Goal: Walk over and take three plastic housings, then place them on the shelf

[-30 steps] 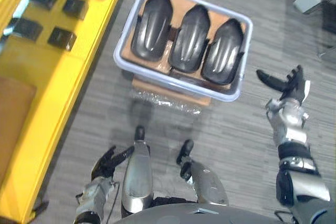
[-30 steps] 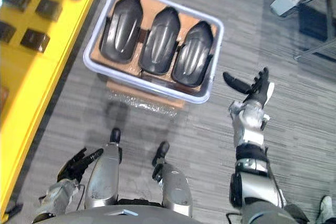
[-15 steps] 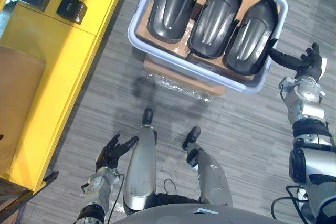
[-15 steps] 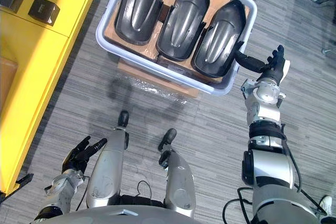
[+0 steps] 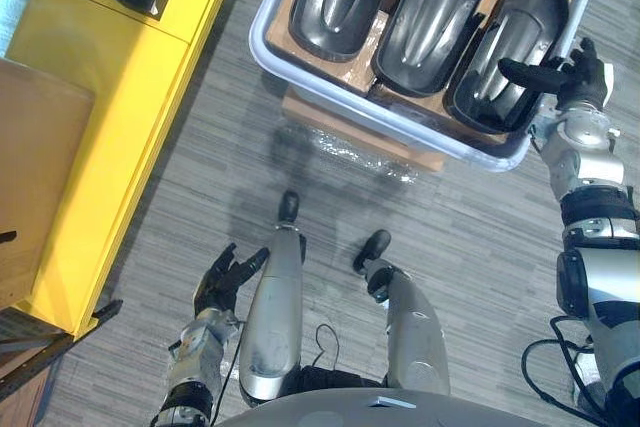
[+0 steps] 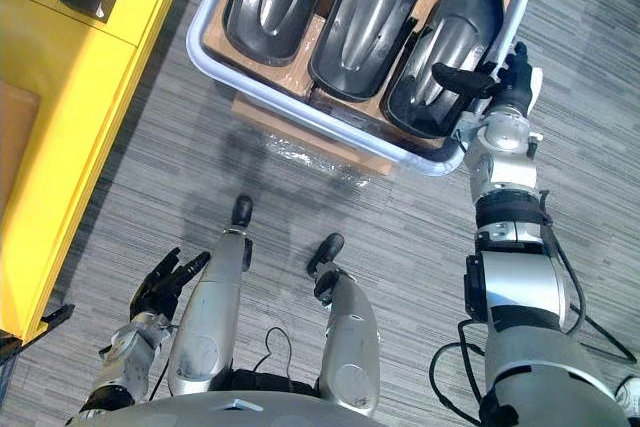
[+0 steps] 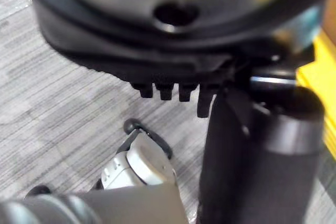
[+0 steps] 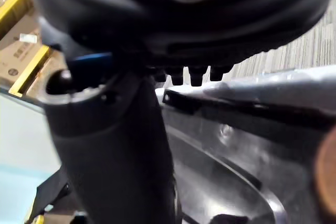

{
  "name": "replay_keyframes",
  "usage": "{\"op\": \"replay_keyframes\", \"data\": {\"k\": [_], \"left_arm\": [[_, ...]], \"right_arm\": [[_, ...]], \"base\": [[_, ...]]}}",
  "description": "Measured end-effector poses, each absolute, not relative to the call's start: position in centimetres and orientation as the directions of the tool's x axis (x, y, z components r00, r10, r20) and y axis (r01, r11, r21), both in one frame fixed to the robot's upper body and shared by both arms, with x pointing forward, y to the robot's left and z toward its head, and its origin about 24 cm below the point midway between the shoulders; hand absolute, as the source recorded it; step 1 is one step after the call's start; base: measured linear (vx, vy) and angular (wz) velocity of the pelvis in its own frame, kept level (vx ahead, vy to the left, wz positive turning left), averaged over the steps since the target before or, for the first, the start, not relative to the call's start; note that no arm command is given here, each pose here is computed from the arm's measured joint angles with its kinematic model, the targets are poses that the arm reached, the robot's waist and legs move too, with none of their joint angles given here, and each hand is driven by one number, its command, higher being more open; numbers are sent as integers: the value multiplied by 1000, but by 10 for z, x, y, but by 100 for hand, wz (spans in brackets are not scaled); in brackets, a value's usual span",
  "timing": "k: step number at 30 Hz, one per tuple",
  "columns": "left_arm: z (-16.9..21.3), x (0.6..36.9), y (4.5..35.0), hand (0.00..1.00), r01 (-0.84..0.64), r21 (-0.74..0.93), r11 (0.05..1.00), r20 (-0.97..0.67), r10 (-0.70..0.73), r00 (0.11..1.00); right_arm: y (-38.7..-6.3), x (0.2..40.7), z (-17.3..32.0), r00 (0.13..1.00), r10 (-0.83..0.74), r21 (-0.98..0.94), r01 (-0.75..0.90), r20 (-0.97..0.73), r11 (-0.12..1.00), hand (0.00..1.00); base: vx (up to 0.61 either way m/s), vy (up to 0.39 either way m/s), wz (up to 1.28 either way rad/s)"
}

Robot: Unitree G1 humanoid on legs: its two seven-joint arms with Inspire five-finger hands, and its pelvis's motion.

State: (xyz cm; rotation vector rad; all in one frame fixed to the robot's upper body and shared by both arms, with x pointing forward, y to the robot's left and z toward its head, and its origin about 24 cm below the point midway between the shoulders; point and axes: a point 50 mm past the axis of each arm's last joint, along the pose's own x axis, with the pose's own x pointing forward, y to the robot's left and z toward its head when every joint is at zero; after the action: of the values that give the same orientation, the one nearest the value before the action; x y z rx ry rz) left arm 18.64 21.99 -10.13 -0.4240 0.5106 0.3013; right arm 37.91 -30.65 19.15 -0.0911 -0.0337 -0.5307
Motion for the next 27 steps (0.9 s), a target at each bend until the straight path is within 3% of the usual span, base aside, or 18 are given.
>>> {"op": "replay_keyframes", "data": {"k": [5, 14, 27], "left_arm": [[-98, 196, 214, 100, -381, -355, 854, -516, 162, 841], [-99, 197, 211, 100, -416, -371, 830, -532, 177, 828], [-91, 202, 194, 100, -340, -500, 796, -441, 104, 891]], "right_arm": [[-293, 387, 202, 895, -446, -67, 447, 23, 892, 0], [-307, 386, 216, 886, -464, -134, 461, 8, 877, 0], [-322, 376, 184, 852, -515, -167, 497, -92, 852, 0]], "base": [[-52, -23, -16], [2, -58, -4], [4, -48, 17]]}}
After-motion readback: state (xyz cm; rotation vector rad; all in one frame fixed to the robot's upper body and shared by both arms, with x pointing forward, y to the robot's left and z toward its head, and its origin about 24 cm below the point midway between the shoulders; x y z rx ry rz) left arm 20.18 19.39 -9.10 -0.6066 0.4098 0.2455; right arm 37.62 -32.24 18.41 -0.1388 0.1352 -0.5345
